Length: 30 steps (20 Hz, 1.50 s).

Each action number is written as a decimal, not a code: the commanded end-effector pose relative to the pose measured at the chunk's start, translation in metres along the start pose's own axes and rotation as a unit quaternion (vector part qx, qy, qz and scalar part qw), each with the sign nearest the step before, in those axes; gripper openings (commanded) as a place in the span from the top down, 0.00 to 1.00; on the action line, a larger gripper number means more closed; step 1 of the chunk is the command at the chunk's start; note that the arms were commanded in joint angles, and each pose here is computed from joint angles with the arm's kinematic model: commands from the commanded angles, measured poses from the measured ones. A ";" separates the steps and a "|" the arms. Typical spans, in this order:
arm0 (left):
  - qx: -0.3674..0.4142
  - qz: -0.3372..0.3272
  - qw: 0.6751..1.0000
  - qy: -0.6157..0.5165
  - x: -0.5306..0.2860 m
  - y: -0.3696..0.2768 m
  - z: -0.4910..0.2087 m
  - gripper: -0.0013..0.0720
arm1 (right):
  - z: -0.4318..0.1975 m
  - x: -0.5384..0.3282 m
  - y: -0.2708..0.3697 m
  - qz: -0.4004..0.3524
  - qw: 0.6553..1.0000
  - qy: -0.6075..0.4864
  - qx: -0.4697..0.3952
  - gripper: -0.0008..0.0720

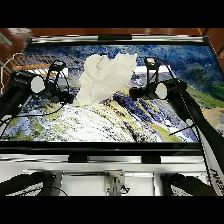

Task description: Fold the shirts.

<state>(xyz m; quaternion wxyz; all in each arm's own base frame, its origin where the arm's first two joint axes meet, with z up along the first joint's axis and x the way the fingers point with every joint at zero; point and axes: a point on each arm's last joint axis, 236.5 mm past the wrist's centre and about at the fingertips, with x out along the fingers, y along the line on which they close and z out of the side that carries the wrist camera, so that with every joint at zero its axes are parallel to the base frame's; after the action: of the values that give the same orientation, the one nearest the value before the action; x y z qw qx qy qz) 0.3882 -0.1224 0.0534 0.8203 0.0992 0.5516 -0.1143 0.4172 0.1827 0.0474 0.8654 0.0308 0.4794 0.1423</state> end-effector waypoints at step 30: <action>-0.099 -0.148 0.959 -0.221 -0.024 -0.057 0.111 0.50 | -0.013 -0.007 -0.054 -0.110 0.985 0.043 -0.123 0.18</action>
<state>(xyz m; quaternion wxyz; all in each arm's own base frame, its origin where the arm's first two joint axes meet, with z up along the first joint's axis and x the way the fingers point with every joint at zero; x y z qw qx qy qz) 0.4421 -0.1966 0.0963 0.8855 -0.0555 0.4199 -0.1910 0.4152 0.1365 0.0364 0.8553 -0.1187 0.4911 0.1151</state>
